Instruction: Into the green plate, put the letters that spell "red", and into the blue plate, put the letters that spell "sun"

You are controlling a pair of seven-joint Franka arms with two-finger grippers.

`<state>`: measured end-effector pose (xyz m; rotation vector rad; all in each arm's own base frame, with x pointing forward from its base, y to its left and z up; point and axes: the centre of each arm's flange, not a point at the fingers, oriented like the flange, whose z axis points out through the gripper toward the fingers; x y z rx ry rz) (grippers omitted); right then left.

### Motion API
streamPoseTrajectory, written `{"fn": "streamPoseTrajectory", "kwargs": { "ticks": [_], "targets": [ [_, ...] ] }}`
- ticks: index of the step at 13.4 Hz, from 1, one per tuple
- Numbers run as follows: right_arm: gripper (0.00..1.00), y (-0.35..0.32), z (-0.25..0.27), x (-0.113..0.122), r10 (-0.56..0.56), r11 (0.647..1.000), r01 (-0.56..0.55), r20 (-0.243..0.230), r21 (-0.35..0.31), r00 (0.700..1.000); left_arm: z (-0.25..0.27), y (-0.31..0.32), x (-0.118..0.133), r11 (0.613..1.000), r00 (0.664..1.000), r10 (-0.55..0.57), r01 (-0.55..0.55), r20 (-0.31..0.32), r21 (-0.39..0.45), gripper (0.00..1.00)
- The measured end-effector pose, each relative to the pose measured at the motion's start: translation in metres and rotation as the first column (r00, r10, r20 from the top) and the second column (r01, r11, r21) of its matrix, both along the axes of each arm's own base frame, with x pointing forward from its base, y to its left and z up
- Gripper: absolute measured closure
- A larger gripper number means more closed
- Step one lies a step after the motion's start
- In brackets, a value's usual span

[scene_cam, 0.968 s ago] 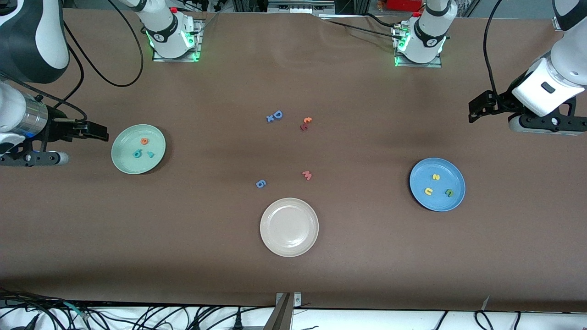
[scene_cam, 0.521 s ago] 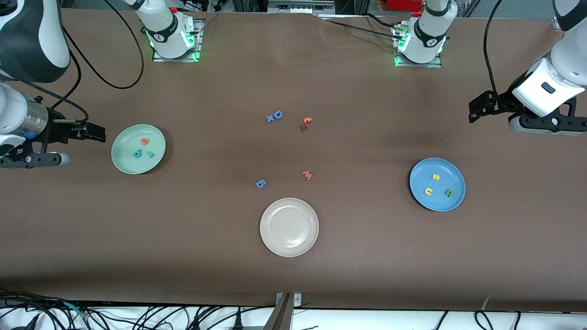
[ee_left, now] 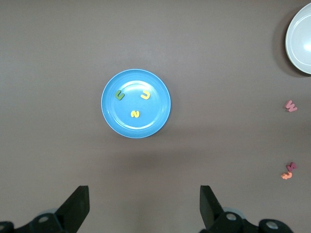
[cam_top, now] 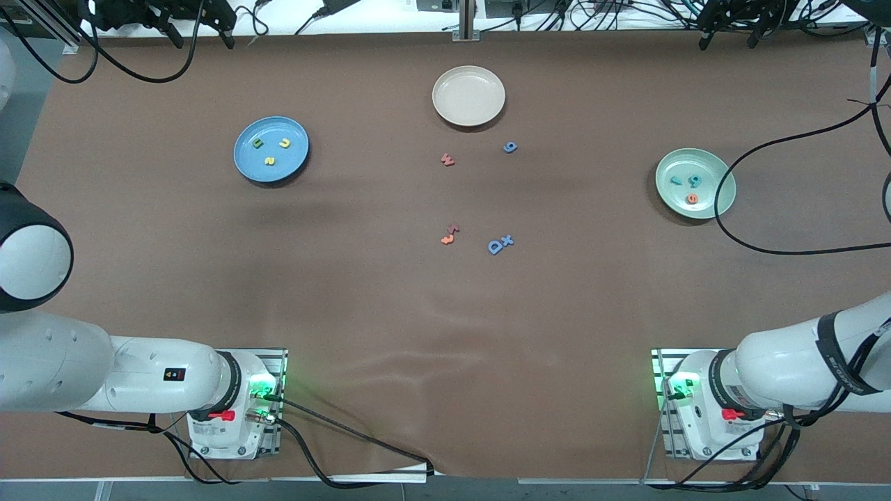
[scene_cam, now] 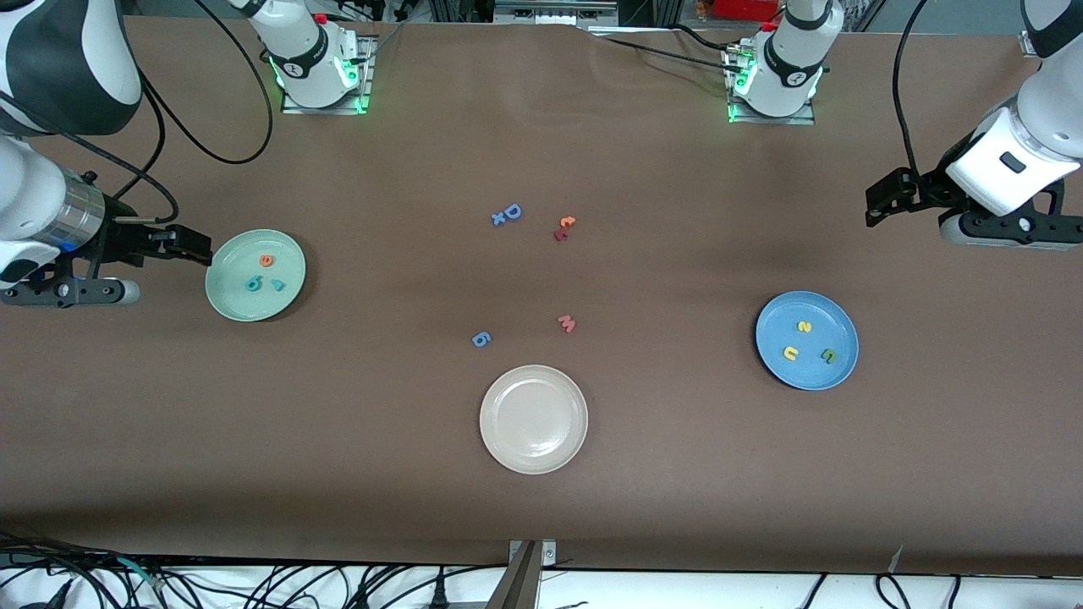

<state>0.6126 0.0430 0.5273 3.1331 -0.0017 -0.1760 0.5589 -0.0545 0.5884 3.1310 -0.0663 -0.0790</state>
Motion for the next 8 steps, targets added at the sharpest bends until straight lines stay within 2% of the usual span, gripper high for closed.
{"fn": "streamPoseTrajectory", "kwargs": {
  "ticks": [8],
  "targets": [
    [0.00,0.0035,0.0014,-0.0004,-0.052,0.998,0.052,0.006,0.018,0.999,-0.0015,-0.0009,0.0004,1.000,1.000,-0.002,0.002,-0.004,0.000,0.00]
  ]
}}
